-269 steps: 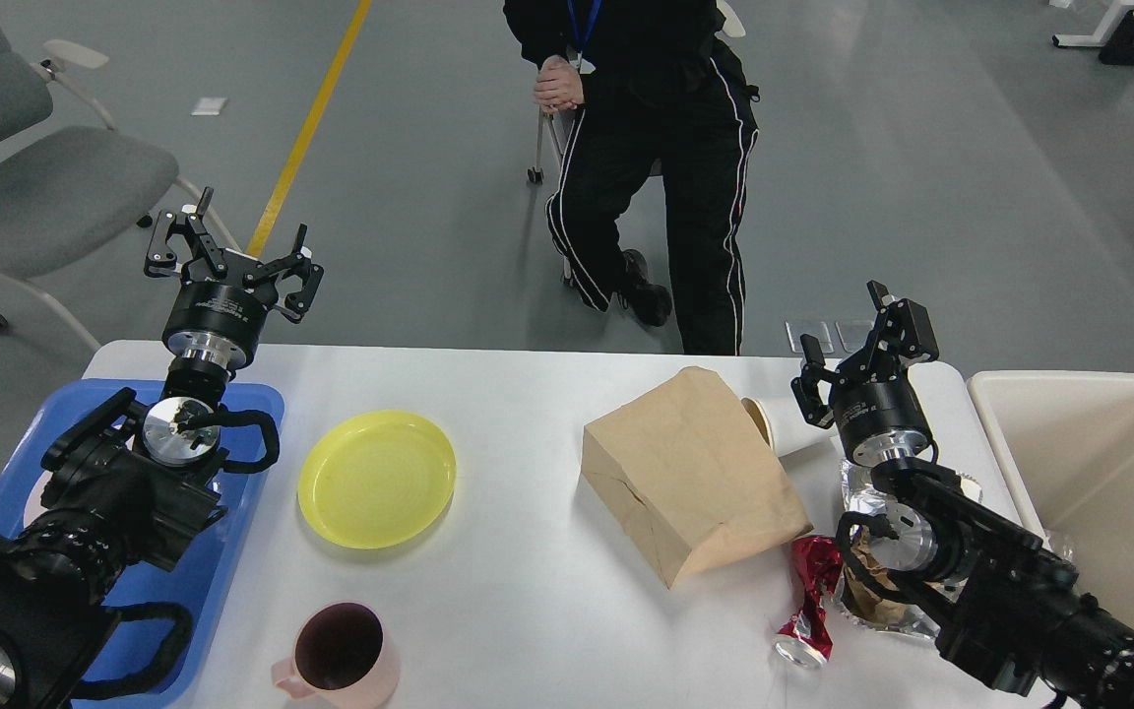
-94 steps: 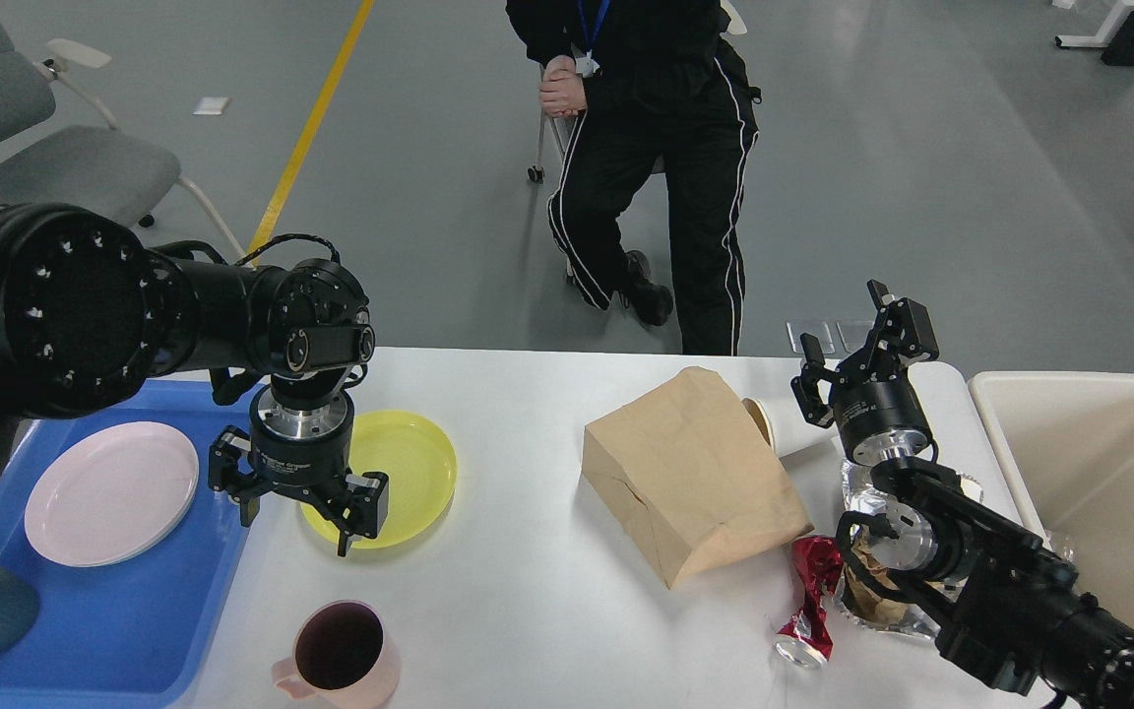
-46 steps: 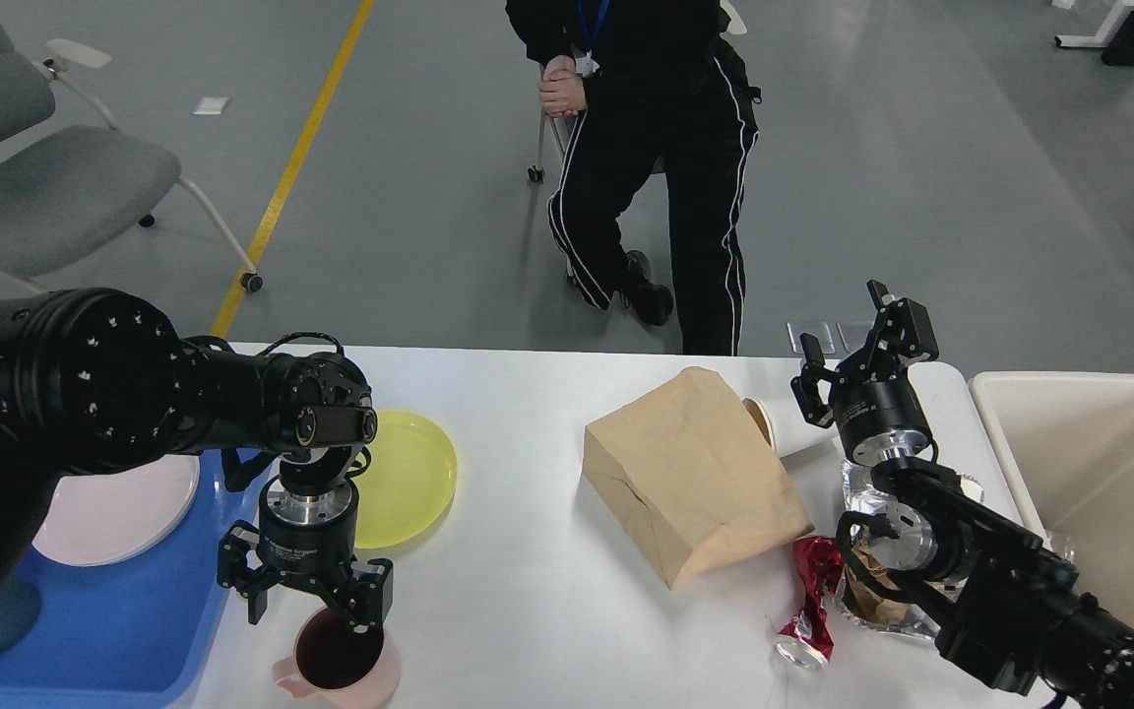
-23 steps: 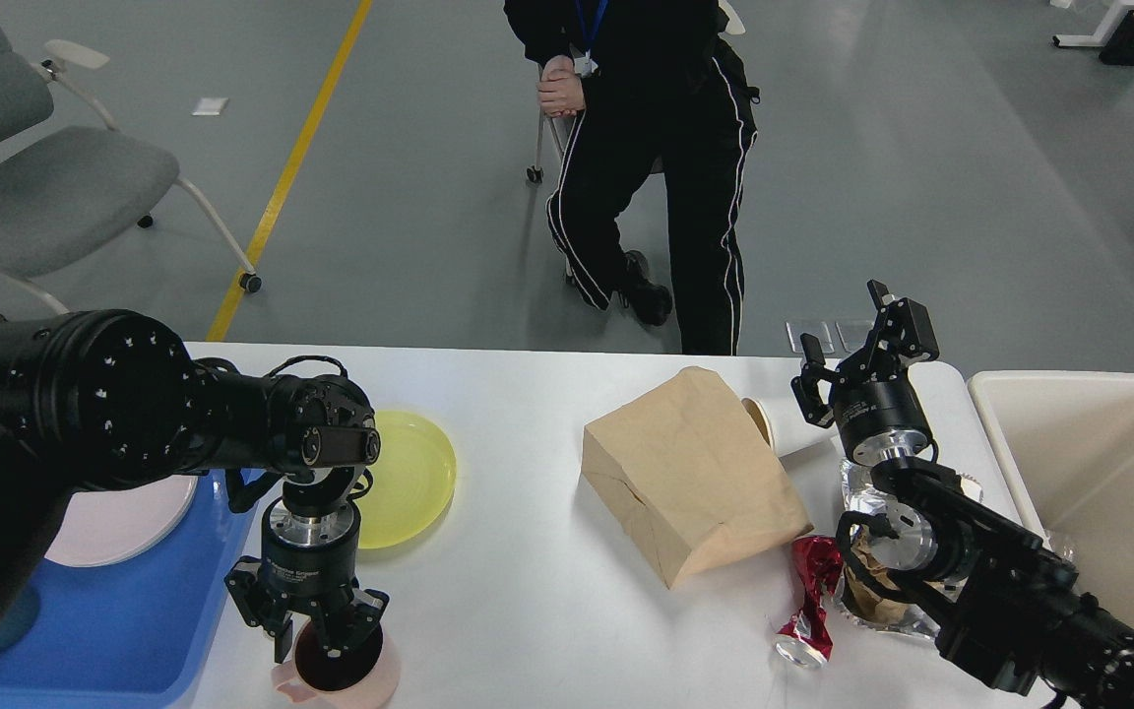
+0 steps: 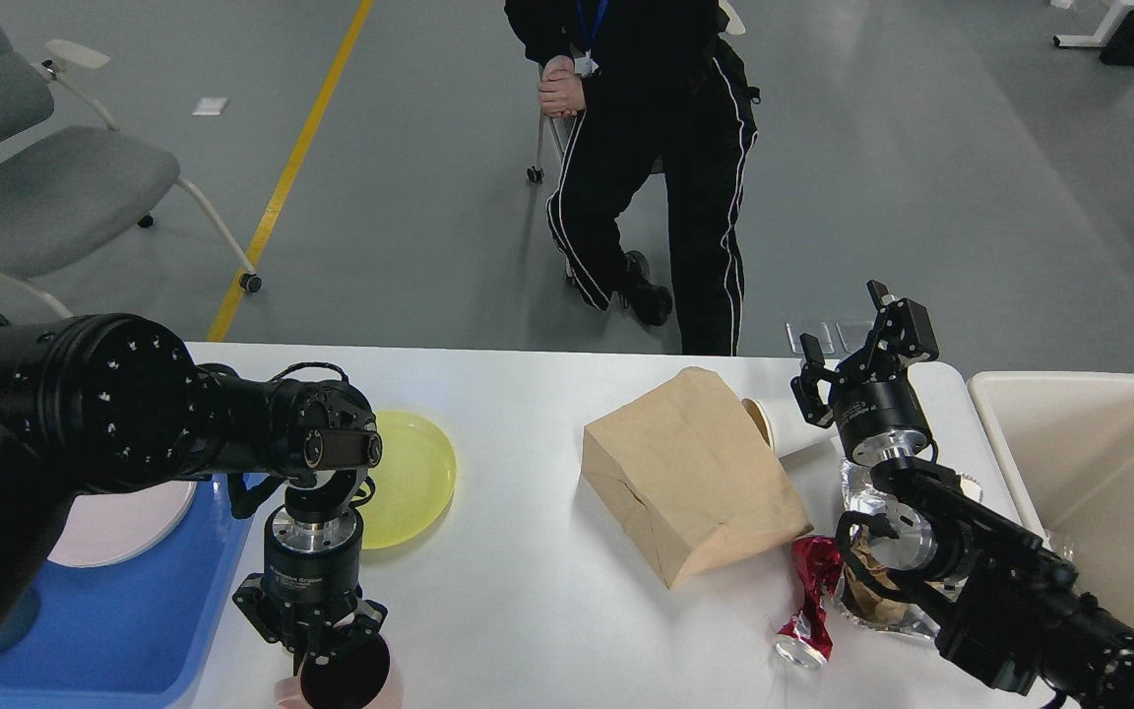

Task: Tidy desktop
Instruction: 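Grasp the pink mug rim with the left gripper, then lift the pink mug and carry it toward the blue tray, then lower the pink mug onto the blue tray and release it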

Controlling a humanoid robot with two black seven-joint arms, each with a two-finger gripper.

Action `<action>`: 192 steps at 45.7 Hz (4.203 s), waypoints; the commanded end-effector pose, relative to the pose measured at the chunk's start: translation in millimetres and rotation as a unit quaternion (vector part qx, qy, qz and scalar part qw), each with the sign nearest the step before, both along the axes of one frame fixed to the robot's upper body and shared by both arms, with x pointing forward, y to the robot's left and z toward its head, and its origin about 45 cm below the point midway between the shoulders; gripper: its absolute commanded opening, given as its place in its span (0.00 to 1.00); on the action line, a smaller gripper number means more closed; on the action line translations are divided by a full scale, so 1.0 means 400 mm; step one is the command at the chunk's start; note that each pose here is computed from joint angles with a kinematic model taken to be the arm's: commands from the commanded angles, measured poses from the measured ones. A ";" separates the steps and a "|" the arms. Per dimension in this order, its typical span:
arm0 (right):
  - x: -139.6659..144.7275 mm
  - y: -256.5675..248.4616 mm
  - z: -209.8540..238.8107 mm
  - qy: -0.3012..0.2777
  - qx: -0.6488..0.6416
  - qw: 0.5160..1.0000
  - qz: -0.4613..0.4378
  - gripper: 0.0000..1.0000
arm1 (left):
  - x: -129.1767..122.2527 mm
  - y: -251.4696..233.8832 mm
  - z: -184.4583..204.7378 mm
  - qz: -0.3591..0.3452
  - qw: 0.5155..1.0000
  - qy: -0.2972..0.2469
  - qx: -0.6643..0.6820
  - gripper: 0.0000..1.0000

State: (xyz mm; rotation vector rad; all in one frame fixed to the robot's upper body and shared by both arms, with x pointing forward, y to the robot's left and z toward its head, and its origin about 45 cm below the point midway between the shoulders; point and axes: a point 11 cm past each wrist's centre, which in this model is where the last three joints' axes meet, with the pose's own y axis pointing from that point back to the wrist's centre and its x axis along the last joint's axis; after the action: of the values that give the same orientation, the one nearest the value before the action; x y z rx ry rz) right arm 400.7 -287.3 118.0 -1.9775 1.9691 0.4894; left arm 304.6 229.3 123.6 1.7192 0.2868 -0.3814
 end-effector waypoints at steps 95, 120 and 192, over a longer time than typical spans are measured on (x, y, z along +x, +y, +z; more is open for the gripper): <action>0.000 0.004 0.001 0.000 0.002 1.000 0.001 1.00 | 0.257 0.221 0.360 0.172 0.959 -0.216 -0.071 0.00; 0.000 0.004 0.001 0.000 0.002 1.000 0.001 1.00 | 0.252 0.224 0.351 0.174 0.959 -0.212 -0.071 0.00; -0.001 0.001 -0.002 0.001 0.001 1.000 0.000 1.00 | 0.024 0.567 0.207 0.329 0.934 -0.139 -0.003 0.00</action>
State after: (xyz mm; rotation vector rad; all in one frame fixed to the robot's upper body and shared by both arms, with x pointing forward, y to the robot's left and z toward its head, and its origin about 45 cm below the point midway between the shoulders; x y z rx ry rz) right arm 400.5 -287.4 117.7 -1.9769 1.9698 0.4904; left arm 323.7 432.6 199.0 1.5402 0.5877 0.2946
